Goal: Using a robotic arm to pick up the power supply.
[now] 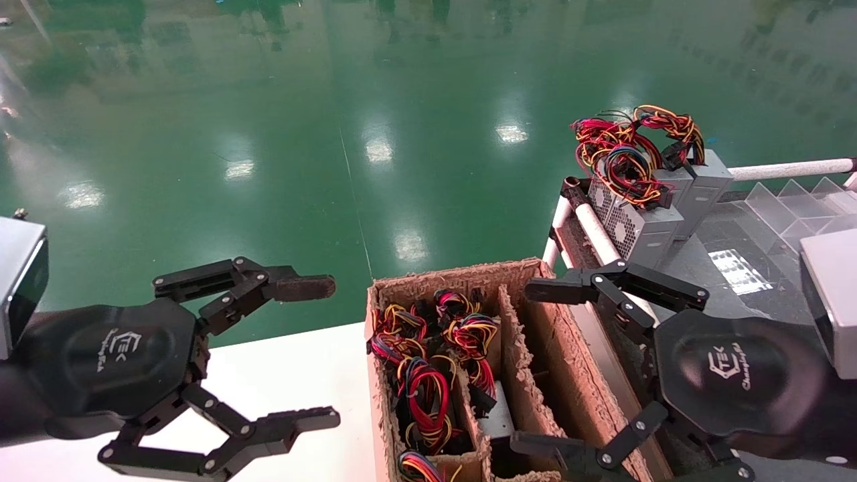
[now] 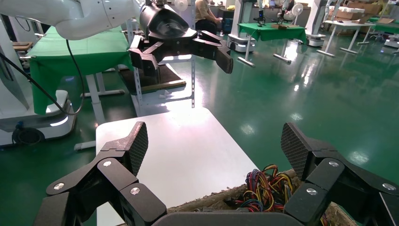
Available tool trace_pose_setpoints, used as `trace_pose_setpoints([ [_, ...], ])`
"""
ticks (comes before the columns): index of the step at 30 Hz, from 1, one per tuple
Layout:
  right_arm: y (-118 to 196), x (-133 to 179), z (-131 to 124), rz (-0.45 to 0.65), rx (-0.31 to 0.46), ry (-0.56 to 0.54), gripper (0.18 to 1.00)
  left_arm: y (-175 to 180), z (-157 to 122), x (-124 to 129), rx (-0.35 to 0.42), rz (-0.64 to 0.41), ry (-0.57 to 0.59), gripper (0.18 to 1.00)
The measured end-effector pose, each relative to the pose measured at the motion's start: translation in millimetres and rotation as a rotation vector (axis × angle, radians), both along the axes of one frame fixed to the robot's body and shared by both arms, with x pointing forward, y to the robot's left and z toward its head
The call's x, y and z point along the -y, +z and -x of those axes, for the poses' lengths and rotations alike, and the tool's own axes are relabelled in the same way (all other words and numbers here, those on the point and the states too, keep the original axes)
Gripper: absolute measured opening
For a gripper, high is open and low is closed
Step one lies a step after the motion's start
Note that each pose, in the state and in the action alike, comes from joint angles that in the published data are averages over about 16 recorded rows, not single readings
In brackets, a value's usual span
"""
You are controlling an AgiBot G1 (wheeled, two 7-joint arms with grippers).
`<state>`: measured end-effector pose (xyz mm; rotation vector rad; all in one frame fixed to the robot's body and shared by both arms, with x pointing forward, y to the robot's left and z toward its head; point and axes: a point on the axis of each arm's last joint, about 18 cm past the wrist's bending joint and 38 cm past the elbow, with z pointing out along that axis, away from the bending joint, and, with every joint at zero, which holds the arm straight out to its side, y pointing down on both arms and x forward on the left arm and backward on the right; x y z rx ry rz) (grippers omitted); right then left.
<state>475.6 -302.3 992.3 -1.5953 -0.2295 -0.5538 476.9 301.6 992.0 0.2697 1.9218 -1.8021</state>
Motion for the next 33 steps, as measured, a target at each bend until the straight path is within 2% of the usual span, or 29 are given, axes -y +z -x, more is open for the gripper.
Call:
trace_pose_setpoints([
  [10, 0.0, 0.0, 0.0, 0.0, 0.0, 0.0, 1.001, 0.0, 0.0, 0.0, 0.0, 0.0, 0.0, 0.787],
  [26, 0.0, 0.0, 0.0, 0.0, 0.0, 0.0, 1.001, 0.0, 0.0, 0.0, 0.0, 0.0, 0.0, 0.412],
  [33, 0.0, 0.0, 0.0, 0.0, 0.0, 0.0, 1.001, 0.0, 0.0, 0.0, 0.0, 0.0, 0.0, 0.296],
])
